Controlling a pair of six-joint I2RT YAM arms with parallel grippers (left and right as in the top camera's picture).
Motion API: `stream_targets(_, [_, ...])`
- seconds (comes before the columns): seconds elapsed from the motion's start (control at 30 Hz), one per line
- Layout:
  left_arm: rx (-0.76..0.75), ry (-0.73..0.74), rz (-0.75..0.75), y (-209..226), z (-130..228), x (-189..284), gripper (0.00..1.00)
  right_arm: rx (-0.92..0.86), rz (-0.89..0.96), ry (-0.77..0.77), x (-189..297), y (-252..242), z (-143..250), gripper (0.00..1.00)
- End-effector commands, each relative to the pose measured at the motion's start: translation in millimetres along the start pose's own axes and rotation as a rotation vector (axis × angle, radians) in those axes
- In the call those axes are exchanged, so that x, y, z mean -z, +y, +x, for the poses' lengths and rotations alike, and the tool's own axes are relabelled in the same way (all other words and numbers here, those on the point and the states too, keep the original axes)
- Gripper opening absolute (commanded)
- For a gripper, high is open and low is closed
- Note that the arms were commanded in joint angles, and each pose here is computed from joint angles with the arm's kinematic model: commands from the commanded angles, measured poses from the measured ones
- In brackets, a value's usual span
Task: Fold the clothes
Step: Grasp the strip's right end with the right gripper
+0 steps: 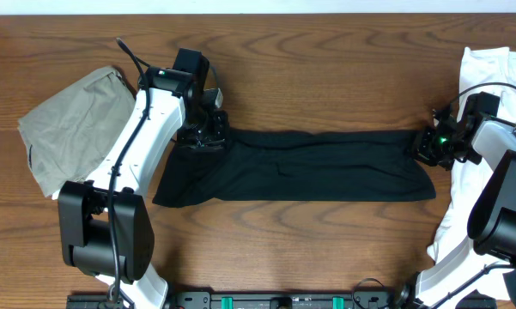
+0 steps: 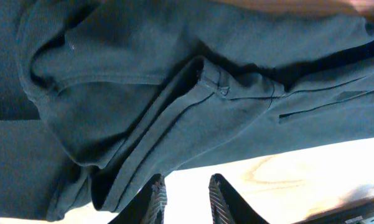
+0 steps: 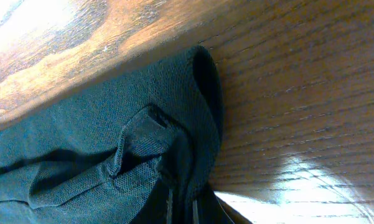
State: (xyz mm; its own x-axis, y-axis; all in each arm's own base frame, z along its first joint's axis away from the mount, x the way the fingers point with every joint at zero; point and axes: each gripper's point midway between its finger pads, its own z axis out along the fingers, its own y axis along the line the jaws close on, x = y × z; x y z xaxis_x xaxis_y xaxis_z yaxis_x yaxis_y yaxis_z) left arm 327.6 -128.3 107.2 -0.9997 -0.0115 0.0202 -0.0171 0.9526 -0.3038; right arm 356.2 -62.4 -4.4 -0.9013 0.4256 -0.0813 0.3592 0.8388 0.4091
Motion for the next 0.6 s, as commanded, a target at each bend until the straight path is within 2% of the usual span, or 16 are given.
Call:
stream_targets(0.0, [-0.009,0.009,-0.015,3.3,0.3,-2.7,0.27,-0.071,0.060,0.073,-22.3,-20.9,19.7,0.01])
stream_targets(0.2, [-0.019,0.005,0.047,-8.0,-1.0,-1.7,0.26,-0.073,0.057,0.008,2.9,-18.2,-7.4,0.01])
stream_targets(0.27, [-0.073,-0.002,0.091,-17.5,-1.7,0.1,0.26,-0.076,0.059,-0.029,18.7,-18.1,-21.5,0.01])
stream_targets(0.57, [-0.117,-0.052,0.084,-19.9,-7.4,7.8,0.26,-0.117,0.144,-0.130,88.1,-32.6,-67.5,0.01])
